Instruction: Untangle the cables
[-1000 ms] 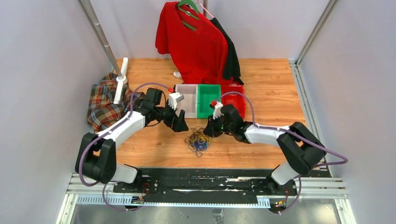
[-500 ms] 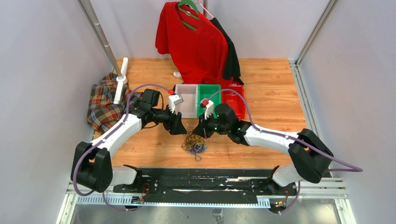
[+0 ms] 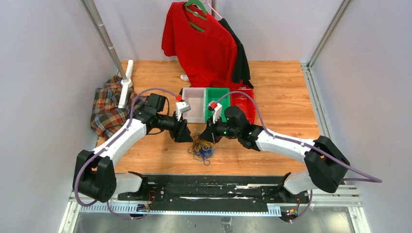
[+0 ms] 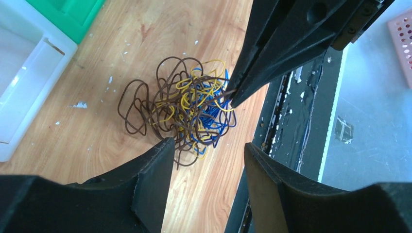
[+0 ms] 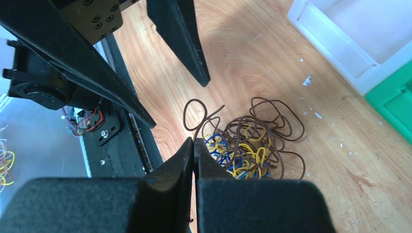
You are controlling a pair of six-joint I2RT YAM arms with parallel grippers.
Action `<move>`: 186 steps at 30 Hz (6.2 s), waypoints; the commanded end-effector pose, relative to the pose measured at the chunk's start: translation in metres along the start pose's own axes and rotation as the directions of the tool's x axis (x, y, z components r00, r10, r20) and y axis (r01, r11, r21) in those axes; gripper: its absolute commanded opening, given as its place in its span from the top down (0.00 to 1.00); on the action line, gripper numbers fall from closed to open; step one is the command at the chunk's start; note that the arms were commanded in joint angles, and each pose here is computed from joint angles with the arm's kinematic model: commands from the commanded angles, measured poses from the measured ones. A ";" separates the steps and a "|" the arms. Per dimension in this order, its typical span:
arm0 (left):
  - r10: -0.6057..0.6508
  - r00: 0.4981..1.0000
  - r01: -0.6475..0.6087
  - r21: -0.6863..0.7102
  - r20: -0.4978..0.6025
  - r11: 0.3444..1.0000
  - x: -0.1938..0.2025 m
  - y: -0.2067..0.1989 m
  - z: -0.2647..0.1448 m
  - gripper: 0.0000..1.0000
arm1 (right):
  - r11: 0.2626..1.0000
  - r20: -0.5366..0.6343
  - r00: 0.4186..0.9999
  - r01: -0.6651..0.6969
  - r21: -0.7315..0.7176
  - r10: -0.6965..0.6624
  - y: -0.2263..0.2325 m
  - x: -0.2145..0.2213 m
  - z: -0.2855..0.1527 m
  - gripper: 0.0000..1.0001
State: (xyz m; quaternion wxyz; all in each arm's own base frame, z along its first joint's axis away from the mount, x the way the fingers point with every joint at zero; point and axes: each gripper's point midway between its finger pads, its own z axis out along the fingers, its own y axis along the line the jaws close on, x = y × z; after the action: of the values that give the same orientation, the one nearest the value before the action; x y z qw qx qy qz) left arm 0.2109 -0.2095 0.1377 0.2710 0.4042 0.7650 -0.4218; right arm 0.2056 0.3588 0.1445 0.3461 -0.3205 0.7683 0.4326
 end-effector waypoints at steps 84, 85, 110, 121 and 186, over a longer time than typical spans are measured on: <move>0.364 0.885 -0.237 -0.391 0.291 0.889 -0.198 -0.110 -0.164 1.00 | 0.974 0.120 0.978 0.146 0.175 -0.169 0.000 -0.054 0.040 0.26; 0.368 0.882 -0.239 -0.394 0.294 0.888 -0.199 -0.111 -0.166 1.00 | 0.975 0.120 0.979 0.143 0.173 -0.165 -0.001 -0.053 0.042 0.25; 0.432 0.852 -0.279 -0.442 0.295 0.852 -0.213 -0.117 -0.180 1.00 | 0.979 0.119 0.980 0.142 0.146 -0.160 0.002 -0.052 0.048 0.25; 0.515 0.796 -0.316 -0.506 0.319 0.802 -0.238 -0.138 -0.208 1.00 | 0.979 0.130 0.978 0.145 0.142 -0.164 0.000 -0.055 0.058 0.26; 0.754 0.597 0.020 -0.946 0.272 0.325 -0.283 -0.136 -0.356 0.99 | 0.941 0.089 0.938 0.329 0.082 -0.335 0.057 -0.083 0.085 0.99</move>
State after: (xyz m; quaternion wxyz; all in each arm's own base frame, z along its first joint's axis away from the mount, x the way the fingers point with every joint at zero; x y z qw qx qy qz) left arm 0.2151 -0.0571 0.6371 0.8288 0.1921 0.5252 0.0186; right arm 0.2120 0.4810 0.1606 0.4200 -0.4315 0.7141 0.3571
